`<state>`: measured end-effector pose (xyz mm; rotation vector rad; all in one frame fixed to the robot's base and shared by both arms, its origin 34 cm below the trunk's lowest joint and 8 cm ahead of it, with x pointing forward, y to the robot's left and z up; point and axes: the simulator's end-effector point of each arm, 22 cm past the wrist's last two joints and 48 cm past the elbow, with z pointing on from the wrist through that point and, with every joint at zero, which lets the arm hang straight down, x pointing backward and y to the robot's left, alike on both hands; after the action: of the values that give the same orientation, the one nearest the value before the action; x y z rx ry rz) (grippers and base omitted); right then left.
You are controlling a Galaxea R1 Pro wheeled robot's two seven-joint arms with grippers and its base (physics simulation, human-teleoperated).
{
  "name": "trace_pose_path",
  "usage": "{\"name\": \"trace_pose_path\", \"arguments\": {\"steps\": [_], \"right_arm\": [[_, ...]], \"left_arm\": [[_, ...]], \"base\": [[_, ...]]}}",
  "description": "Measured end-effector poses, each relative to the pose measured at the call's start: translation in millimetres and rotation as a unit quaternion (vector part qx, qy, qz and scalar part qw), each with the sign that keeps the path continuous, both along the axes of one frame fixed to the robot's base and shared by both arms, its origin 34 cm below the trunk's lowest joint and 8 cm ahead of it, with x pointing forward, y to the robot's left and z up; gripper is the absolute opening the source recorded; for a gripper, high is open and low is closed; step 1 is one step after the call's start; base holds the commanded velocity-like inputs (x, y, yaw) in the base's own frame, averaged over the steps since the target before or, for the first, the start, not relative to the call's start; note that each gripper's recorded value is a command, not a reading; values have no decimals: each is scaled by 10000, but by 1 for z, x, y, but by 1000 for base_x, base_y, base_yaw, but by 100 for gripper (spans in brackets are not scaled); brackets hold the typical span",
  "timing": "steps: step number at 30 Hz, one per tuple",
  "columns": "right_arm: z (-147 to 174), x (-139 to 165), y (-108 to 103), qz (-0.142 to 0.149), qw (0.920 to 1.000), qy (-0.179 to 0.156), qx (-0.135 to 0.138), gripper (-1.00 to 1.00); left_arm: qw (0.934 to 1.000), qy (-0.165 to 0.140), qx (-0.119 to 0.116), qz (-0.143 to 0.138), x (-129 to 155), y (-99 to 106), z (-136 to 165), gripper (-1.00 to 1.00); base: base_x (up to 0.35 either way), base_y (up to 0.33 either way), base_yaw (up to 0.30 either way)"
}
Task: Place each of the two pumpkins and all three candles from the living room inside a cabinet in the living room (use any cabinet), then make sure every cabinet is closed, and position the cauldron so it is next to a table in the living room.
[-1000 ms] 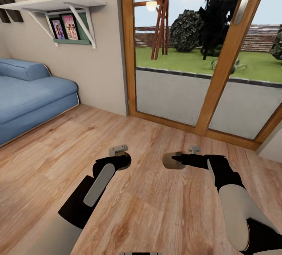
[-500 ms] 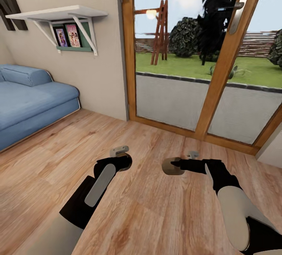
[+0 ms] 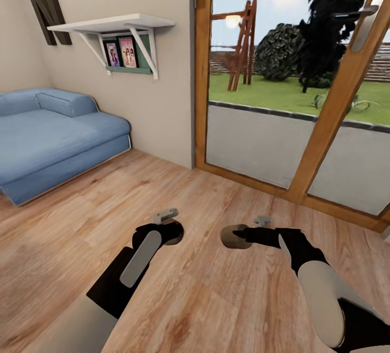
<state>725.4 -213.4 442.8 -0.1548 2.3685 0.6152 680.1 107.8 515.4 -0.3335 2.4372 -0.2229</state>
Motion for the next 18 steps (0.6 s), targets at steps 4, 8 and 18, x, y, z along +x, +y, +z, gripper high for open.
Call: {"name": "trace_pose_path", "arguments": {"steps": [4,8,18], "right_arm": [[-1,0,0,1,10000,-9,-9,-100],[6,2,0,-2,10000,-13,-6,-100],[17,4,-1,-1,10000,-9,-17,-100]], "left_arm": [[10000,6,-3,26,0,1,-1,-100],[10000,36,6,42,1,2,2,-100],[9998,-50,-34,170,7,4,15,-100]], "base": [[0,0,288],[0,0,288],[0,0,213]]}}
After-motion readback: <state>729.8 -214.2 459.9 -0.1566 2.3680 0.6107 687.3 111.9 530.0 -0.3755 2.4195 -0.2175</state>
